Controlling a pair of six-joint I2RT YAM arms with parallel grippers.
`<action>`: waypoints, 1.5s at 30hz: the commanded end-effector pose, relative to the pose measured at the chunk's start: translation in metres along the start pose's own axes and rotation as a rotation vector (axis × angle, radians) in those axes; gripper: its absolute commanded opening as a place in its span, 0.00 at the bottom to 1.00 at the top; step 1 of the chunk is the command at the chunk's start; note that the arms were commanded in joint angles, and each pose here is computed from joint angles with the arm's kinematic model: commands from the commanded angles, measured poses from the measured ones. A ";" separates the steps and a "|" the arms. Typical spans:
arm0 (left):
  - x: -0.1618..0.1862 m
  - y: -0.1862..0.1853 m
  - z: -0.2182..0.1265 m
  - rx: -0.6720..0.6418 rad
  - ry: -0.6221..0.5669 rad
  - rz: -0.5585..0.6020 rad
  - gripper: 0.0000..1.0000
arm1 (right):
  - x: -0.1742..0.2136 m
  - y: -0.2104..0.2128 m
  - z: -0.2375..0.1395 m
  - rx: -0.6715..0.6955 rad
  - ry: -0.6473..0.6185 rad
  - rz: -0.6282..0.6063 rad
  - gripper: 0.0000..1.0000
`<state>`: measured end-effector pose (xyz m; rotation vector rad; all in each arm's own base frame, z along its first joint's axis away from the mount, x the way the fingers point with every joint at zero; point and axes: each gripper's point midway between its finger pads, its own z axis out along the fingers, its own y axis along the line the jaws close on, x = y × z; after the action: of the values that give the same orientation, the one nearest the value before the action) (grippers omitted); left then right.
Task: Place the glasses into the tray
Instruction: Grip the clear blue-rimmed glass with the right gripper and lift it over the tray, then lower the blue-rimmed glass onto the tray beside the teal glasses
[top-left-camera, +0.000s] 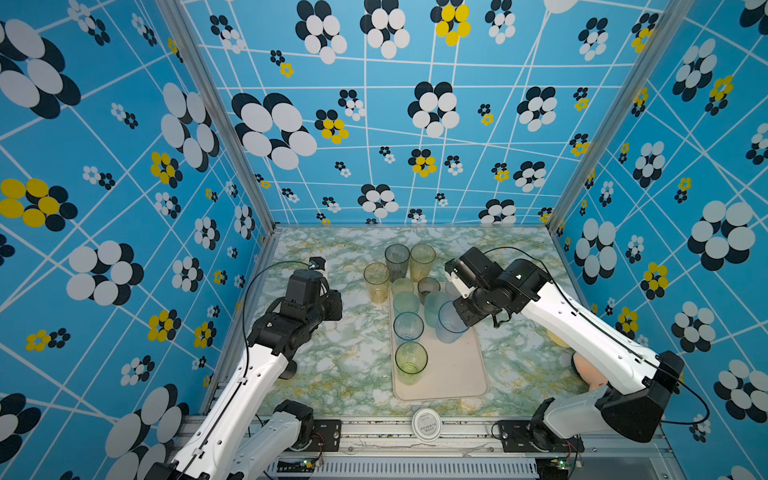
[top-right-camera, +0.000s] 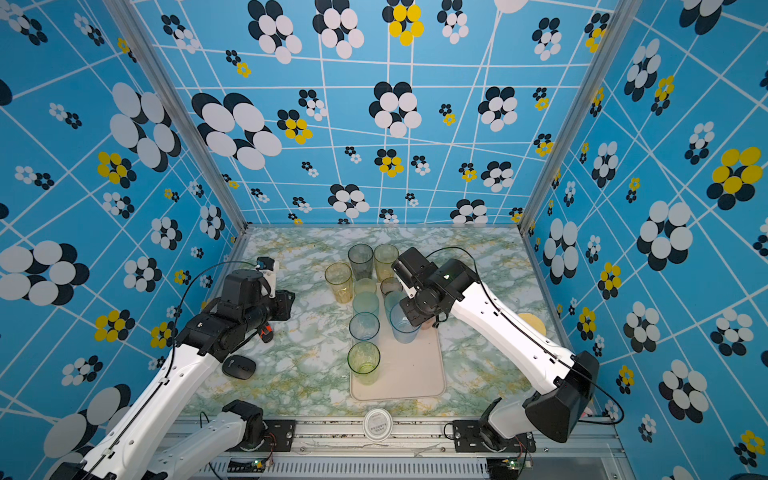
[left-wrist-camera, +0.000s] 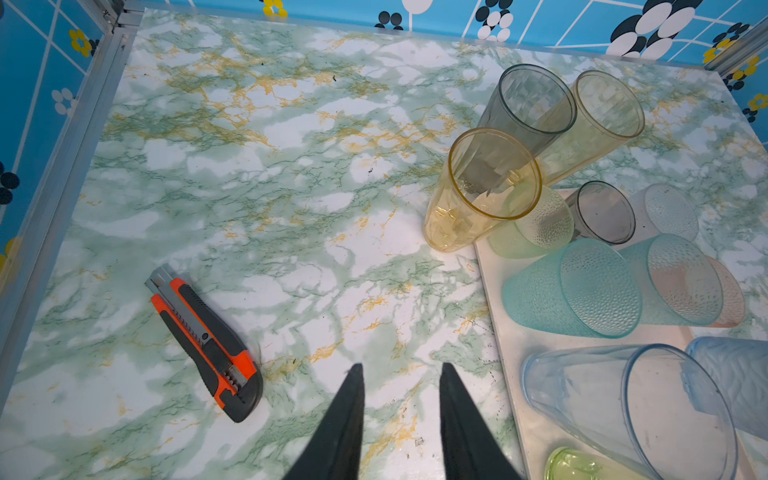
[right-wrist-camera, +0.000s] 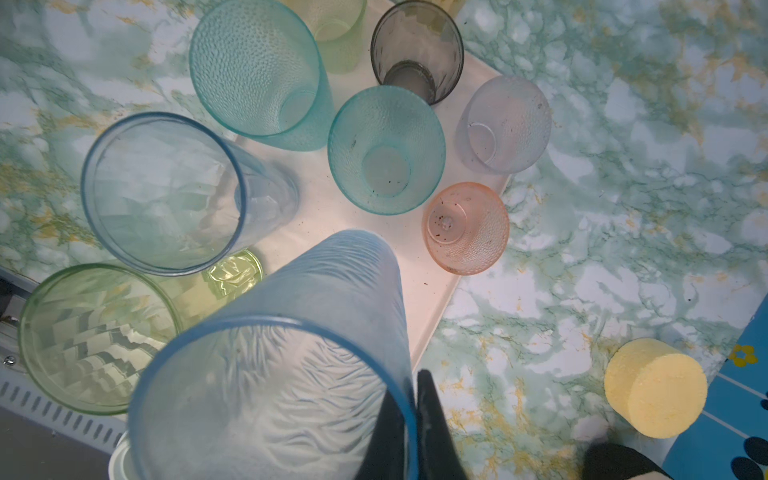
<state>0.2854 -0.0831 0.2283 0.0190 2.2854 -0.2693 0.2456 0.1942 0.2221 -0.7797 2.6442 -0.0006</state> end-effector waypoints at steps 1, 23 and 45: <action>-0.016 -0.005 -0.003 0.025 -0.042 -0.019 0.33 | -0.010 0.009 0.010 -0.046 -0.026 0.033 0.00; -0.013 -0.006 0.008 0.026 -0.016 -0.020 0.32 | -0.008 0.018 0.069 -0.032 0.069 0.056 0.00; -0.013 -0.006 0.008 0.025 -0.010 -0.018 0.33 | -0.004 0.012 0.090 -0.023 0.100 0.080 0.00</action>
<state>0.2954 -0.0889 0.2243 0.0189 2.2921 -0.2889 0.2720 0.2175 0.1440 -0.7258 2.7568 0.0182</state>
